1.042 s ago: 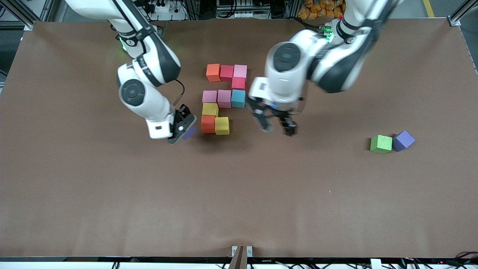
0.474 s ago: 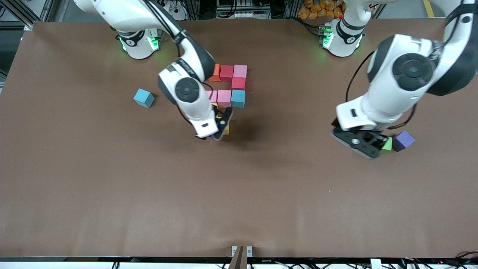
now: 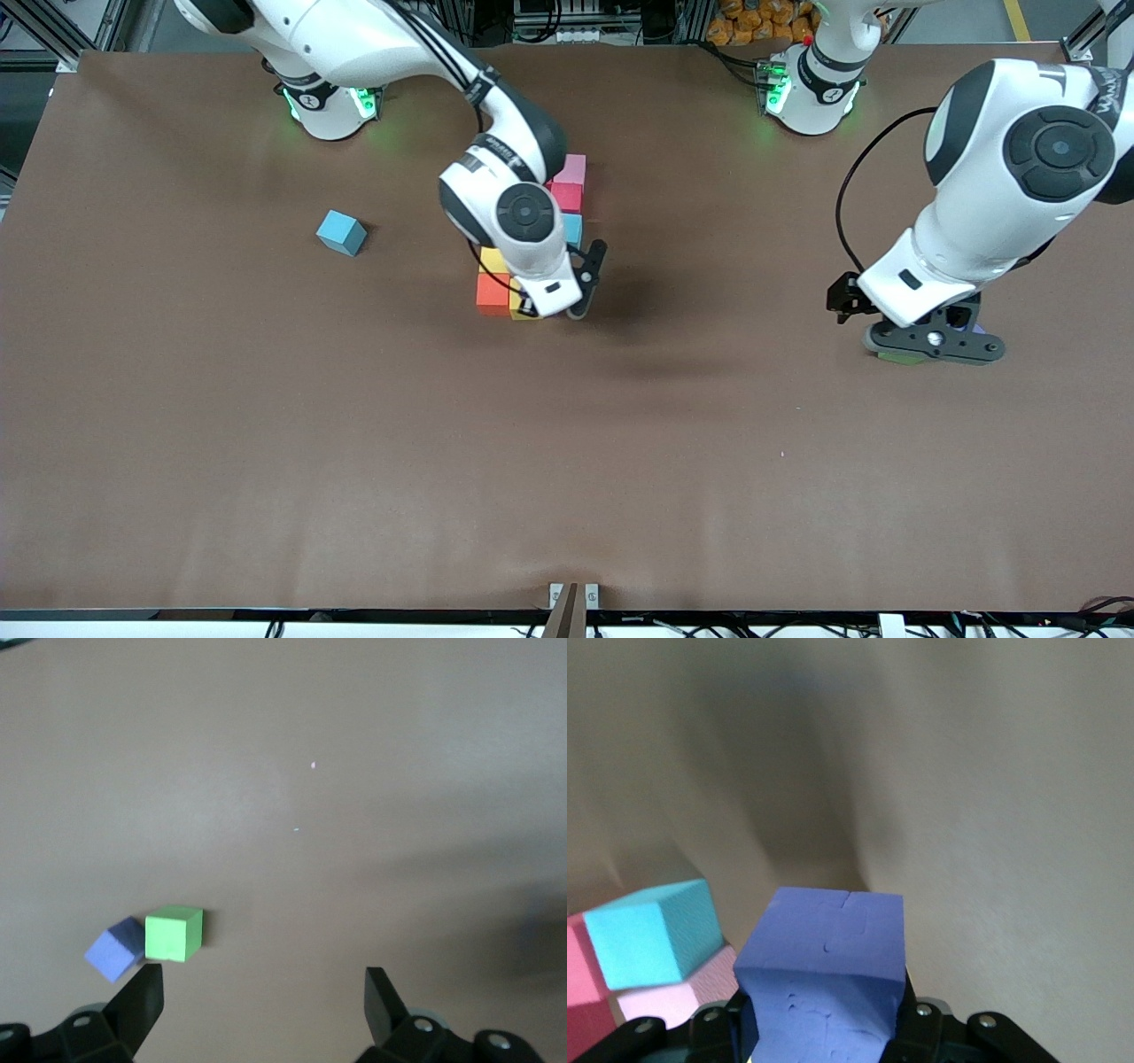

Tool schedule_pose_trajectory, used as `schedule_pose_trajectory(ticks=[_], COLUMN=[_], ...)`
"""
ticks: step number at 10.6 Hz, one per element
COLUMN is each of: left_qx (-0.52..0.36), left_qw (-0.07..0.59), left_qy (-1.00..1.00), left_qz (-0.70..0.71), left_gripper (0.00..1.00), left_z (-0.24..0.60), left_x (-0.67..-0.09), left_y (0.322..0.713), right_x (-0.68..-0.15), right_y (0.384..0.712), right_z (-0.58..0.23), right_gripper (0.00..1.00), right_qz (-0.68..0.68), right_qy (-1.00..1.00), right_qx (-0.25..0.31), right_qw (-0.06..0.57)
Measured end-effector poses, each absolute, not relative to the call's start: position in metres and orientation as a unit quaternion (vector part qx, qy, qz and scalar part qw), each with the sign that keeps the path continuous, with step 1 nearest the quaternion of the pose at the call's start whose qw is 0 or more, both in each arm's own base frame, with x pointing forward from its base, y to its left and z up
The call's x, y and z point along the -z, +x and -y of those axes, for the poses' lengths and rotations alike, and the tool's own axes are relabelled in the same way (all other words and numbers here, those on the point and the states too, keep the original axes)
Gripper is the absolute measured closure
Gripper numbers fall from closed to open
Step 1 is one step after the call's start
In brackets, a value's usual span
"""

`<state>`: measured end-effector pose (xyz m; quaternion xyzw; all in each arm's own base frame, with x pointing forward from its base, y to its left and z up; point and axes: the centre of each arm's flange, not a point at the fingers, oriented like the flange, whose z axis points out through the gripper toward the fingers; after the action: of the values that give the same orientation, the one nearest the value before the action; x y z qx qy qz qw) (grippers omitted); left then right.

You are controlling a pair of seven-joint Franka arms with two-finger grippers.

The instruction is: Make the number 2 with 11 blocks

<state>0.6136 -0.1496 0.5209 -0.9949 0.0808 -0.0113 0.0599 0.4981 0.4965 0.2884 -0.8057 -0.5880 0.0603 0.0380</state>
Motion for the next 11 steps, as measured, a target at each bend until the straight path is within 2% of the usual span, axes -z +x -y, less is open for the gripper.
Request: schedule_pose_trajectory(ticks=[5, 9, 11], left_qx=[0.004, 0.009, 0.011], left_qw=[0.068, 0.070, 0.049], left_qy=[-0.996, -0.996, -0.998], left_qz=[-0.057, -0.054, -0.044], left_gripper=[0.00, 0.00, 0.00], left_z=[0.071, 0.051, 0.033], left_x=[-0.542, -0.560, -0.569], left_y=[0.616, 0.609, 0.604], right_x=[-0.265, -0.257, -0.253], right_y=[0.473, 0.484, 0.486], right_z=[-0.548, -0.540, -0.537], right_gripper=[0.41, 0.41, 0.41], right_qz=[0.652, 0.691, 0.691], right_qy=[-0.756, -0.719, -0.718], right_qx=[-0.061, -0.062, -0.066], right_qw=[-0.017, -0.047, -0.049])
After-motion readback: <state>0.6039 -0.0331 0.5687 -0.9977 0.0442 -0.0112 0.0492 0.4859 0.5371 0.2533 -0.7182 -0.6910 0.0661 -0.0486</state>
